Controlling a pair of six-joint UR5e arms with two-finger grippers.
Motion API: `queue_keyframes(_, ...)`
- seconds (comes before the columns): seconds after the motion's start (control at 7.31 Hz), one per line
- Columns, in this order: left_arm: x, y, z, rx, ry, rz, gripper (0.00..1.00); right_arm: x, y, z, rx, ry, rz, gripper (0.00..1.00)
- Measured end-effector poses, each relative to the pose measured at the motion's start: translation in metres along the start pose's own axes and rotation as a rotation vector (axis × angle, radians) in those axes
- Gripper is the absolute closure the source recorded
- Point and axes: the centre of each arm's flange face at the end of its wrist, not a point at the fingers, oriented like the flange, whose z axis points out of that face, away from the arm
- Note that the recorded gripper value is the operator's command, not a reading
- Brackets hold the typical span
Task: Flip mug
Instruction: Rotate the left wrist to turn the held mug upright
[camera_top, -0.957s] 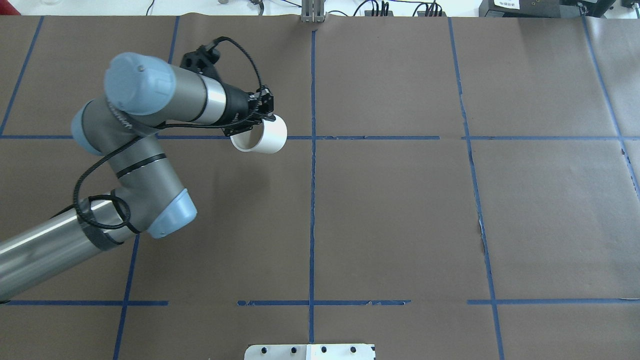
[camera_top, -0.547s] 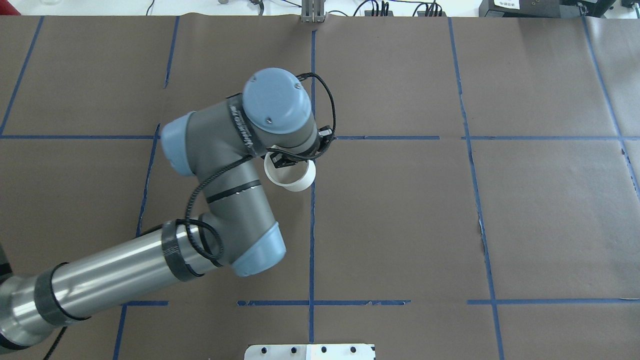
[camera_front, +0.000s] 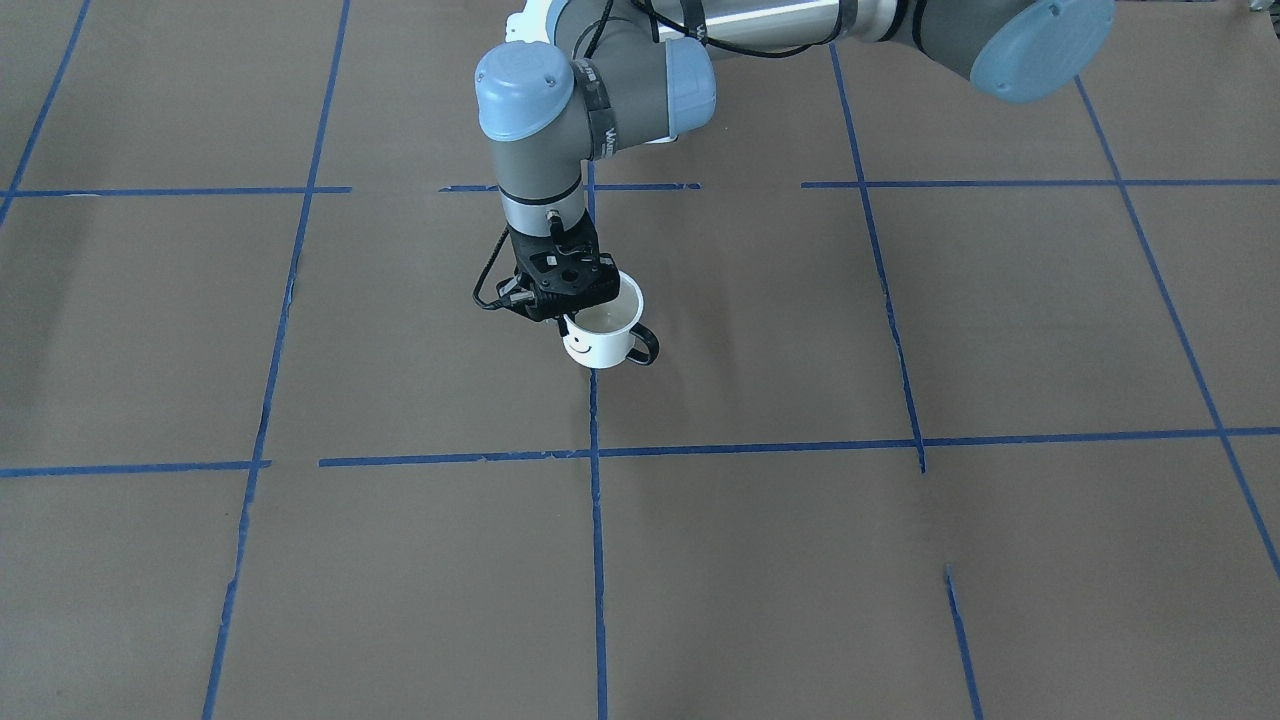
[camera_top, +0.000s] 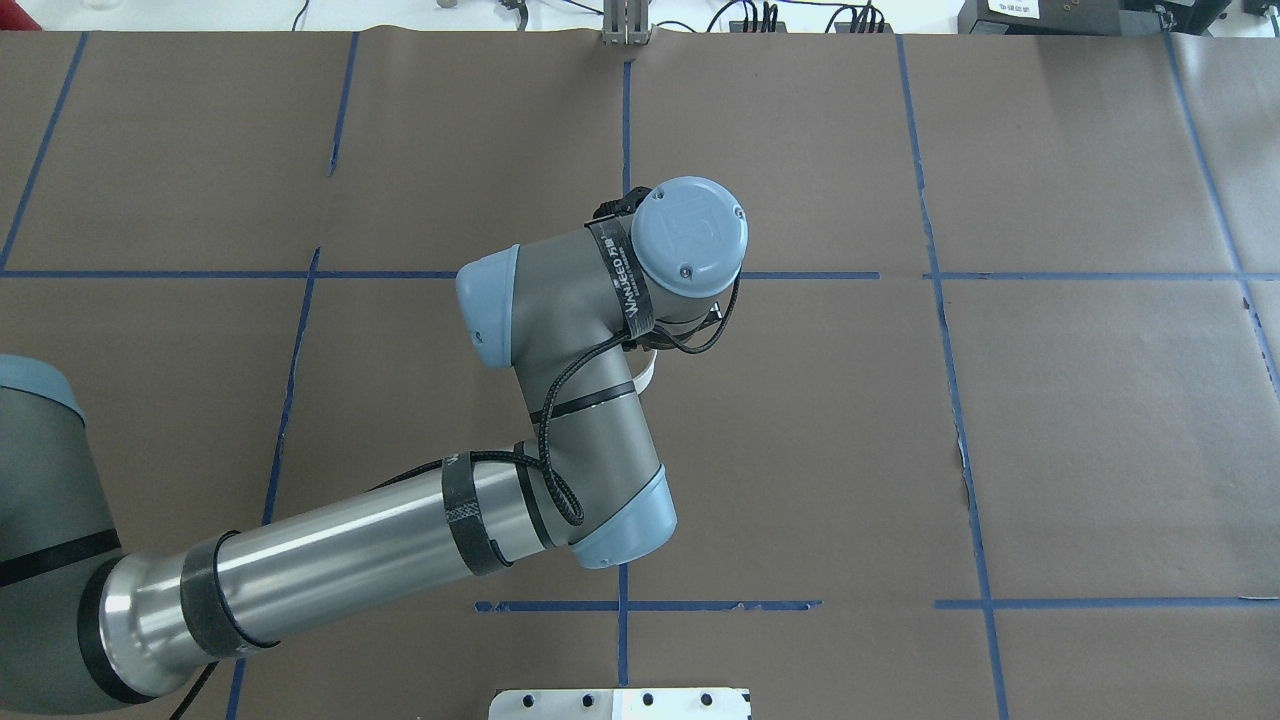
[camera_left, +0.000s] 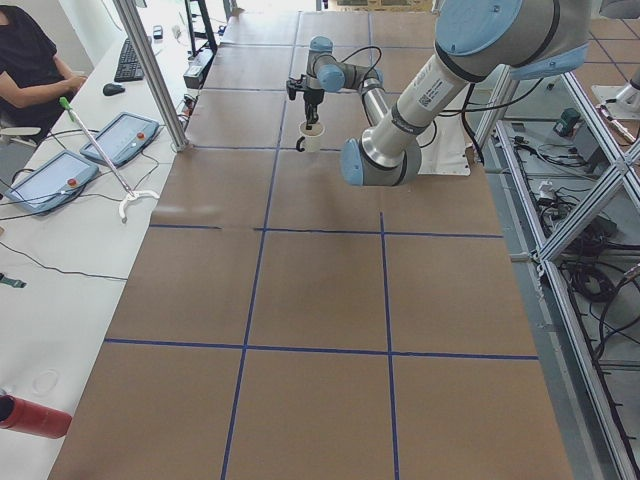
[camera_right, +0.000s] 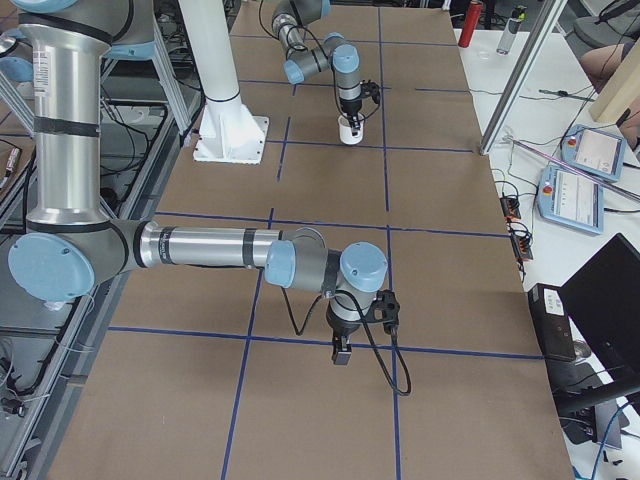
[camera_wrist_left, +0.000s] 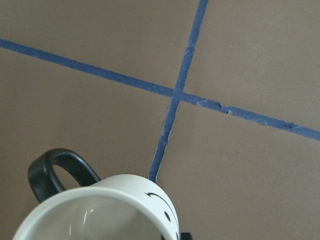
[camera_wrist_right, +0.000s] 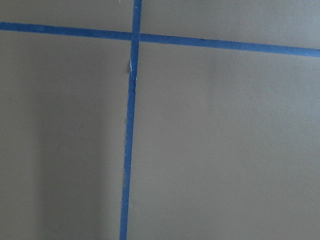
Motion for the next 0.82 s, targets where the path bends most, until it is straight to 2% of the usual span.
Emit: queue_keyframes(0.82, 0.003, 0.025, 0.018, -0.025, -0.026, 0.037, 1.00, 0.000, 0.000, 0.000, 0.000, 0.000, 0.000, 0.00)
